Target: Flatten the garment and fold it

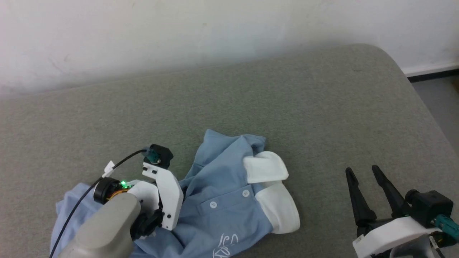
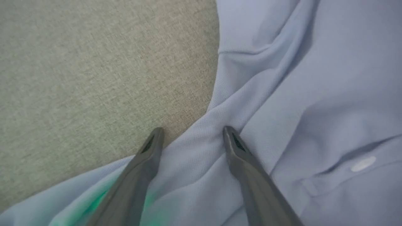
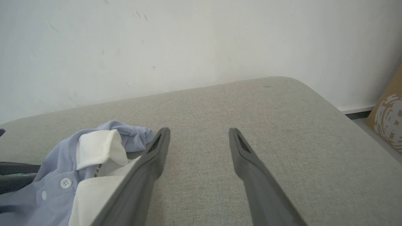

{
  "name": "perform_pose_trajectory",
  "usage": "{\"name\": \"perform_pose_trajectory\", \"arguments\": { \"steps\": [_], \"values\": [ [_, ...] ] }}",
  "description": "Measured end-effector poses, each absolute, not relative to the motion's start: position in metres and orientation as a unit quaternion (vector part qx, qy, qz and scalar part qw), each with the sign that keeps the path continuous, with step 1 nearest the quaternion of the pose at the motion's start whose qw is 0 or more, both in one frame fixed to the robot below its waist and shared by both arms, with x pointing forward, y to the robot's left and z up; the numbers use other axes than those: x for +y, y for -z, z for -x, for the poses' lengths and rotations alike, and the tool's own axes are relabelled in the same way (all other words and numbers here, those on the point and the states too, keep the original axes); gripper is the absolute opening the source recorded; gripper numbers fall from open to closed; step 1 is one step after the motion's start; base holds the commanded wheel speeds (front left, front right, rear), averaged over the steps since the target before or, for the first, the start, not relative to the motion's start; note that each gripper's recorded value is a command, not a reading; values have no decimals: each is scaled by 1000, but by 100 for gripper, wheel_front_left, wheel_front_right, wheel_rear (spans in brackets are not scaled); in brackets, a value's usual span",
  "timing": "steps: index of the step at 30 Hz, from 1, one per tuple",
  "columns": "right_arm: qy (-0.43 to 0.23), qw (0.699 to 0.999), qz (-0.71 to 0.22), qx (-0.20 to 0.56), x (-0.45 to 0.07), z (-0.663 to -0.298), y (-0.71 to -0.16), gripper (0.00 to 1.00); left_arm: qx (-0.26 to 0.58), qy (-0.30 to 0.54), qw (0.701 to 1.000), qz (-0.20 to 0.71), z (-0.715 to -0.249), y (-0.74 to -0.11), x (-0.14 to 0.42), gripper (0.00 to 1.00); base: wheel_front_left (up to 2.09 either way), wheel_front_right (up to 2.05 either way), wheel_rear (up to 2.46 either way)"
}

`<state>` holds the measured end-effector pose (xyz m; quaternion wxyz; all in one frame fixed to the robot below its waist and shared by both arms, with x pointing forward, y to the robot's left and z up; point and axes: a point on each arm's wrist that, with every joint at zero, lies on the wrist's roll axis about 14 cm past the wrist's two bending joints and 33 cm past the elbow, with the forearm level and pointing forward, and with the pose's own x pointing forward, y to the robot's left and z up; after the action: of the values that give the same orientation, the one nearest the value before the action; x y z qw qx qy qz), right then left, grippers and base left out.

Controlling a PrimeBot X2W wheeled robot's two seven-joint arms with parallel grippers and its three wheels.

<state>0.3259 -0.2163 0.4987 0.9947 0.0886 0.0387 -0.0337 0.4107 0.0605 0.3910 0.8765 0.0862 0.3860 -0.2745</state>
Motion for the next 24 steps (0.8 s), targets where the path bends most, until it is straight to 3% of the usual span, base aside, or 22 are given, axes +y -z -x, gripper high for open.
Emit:
{"name": "perform_pose_trajectory", "arguments": {
  "steps": [1, 2, 3, 4, 7, 11, 17, 20, 24],
  "values": [
    [38, 994, -90, 40, -219, -324, -497, 100, 397, 280, 869, -94, -410, -387, 59, 100, 0, 0, 0],
    [41, 994, -90, 43, -220, -323, -496, 100, 408, 287, 861, -103, -410, -385, 58, 76, 0, 0, 0],
    [44, 994, -90, 46, -221, -322, -494, 100, 414, 296, 853, -111, -409, -385, 55, 30, 0, 0, 0],
    [45, 994, -90, 48, -222, -322, -492, 100, 419, 306, 847, -114, -409, -384, 53, 0, 0, 0, 0],
    [43, 994, -91, 50, -221, -322, -491, 100, 419, 321, 842, -112, -405, -385, 47, 0, 0, 0, 0],
    [38, 994, -92, 48, -218, -324, -492, 100, 371, 296, 877, -78, -416, -398, 51, 0, 0, 0, 0],
    [38, 994, -91, 46, -219, -322, -494, 100, 230, 155, 961, -11, -455, -456, 117, 0, 0, 0, 0],
    [35, 994, -92, 51, -217, -320, -491, 100, 202, 80, 976, 8, -444, -464, 160, 0, 0, 0, 0],
    [28, 994, -94, 54, -213, -319, -491, 100, 222, -18, 974, 36, -400, -449, 208, 0, 0, 0, 0]
  ]
}}
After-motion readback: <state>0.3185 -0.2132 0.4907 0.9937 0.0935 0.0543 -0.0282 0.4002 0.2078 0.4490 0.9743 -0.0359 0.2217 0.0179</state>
